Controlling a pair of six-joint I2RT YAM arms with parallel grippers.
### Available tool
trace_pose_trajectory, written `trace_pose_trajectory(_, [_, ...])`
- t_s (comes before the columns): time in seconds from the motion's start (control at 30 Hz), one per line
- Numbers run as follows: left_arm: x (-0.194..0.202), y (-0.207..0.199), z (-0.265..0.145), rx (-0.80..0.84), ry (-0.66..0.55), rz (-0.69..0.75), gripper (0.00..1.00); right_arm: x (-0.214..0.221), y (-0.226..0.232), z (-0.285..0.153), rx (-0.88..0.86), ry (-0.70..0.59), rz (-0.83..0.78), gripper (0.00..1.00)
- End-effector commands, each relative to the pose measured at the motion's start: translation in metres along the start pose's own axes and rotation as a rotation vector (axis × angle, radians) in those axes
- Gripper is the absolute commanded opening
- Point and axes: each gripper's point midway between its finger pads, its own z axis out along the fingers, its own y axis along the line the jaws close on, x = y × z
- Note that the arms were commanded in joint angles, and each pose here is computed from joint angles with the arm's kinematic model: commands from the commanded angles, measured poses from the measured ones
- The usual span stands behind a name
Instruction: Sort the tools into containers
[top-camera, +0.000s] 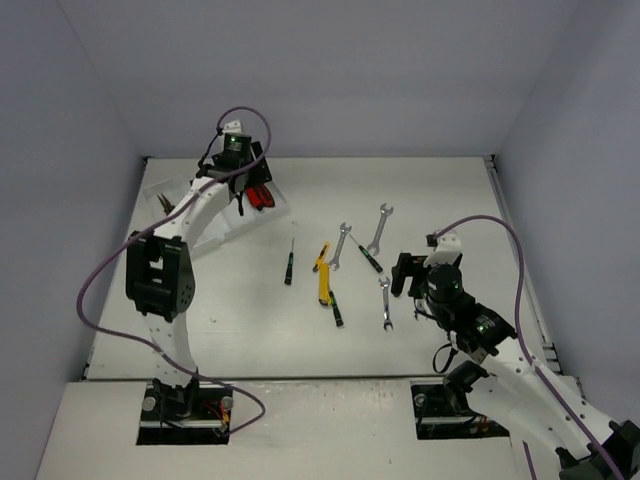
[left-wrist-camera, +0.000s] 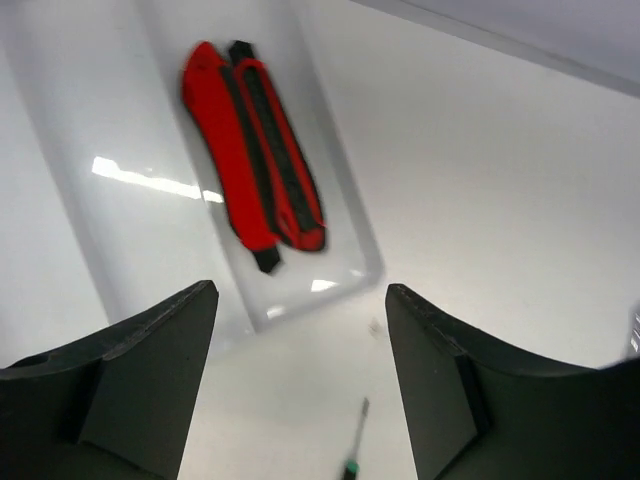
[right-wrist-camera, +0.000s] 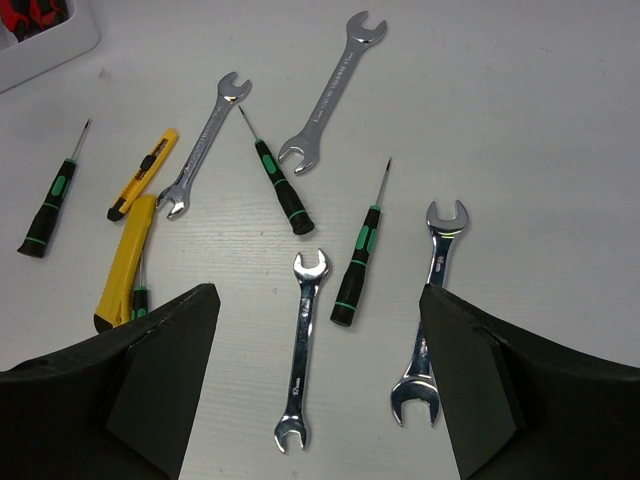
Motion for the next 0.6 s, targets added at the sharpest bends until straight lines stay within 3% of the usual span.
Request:
trace_pose_trajectory(0.0, [0.060, -0.063, -0.058, 0.160, 0.108, 0.156, 0.66, -0.033, 0.005, -0.006, -0.017, -0.102, 0.051, 0.79])
trace_pose_trajectory(0.27, [0.199, -0.097, -0.094, 0.301, 0.396, 0.282, 0.62, -0.032, 0.007, -0.012, -0.045, -0.118, 0.082, 0.79])
trace_pose_trajectory(0.43, [0.252, -0.090, -0.097, 0.267, 0.481, 0.358, 0.58, -0.032, 0.007, -0.013, -0.052, -0.125, 0.088, 0.79])
trace_pose_trajectory(0.57, [0.271, -0.092, -0.094, 0.266, 0.511, 0.356, 0.55, -0.031, 0.008, -0.013, -0.054, -0.119, 0.089, 0.79])
